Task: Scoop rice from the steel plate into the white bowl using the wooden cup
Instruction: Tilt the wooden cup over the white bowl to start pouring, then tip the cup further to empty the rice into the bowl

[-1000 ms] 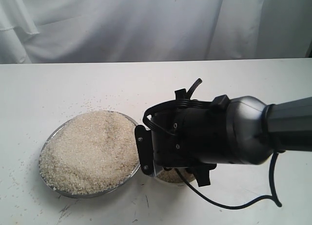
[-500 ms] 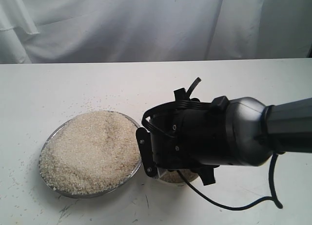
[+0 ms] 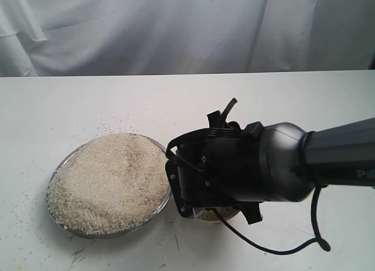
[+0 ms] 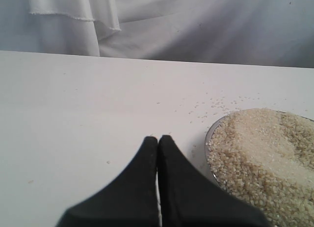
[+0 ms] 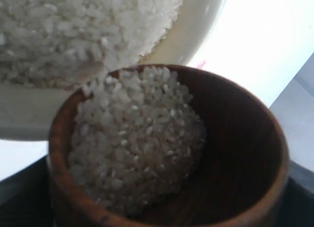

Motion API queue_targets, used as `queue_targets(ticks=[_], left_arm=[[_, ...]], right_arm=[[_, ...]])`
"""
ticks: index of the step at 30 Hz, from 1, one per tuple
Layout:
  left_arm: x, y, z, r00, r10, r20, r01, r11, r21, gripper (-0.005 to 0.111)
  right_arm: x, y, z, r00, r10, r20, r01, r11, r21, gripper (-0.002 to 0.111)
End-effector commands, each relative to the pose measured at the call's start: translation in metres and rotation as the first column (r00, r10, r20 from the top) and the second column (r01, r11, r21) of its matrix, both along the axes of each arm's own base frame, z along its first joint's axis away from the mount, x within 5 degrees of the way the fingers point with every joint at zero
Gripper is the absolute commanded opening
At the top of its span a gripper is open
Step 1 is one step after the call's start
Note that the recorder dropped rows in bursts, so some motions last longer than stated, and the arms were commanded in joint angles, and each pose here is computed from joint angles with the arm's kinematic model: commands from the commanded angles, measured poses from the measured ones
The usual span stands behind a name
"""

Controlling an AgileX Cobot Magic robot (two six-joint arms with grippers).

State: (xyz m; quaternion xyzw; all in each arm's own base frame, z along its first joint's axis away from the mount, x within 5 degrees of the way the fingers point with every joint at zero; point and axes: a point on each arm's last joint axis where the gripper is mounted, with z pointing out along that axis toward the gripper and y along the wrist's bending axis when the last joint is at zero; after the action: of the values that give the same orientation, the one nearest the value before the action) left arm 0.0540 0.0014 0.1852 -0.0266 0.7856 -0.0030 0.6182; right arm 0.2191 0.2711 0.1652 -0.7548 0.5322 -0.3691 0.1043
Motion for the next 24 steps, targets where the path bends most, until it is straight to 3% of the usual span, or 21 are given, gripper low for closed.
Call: queue_targets(ticks=[1,24], left_arm=[[0.0,0.0001,-0.0008,1.0,0.002,0.006,-0.002,1.0,-0.001,0.0],[0.0,0.0001,-0.0008,1.0,0.002,0.006,-0.002,1.0,-0.001,0.0]], right_arm=[[0.0032,0.0022,0.0074,0.999,0.025,0.039,-0.025,1.0,-0.015,0.0],[-0.001,0.0071,0.0059,0.992,0.103,0.072,-0.093,0.988,-0.125,0.0]])
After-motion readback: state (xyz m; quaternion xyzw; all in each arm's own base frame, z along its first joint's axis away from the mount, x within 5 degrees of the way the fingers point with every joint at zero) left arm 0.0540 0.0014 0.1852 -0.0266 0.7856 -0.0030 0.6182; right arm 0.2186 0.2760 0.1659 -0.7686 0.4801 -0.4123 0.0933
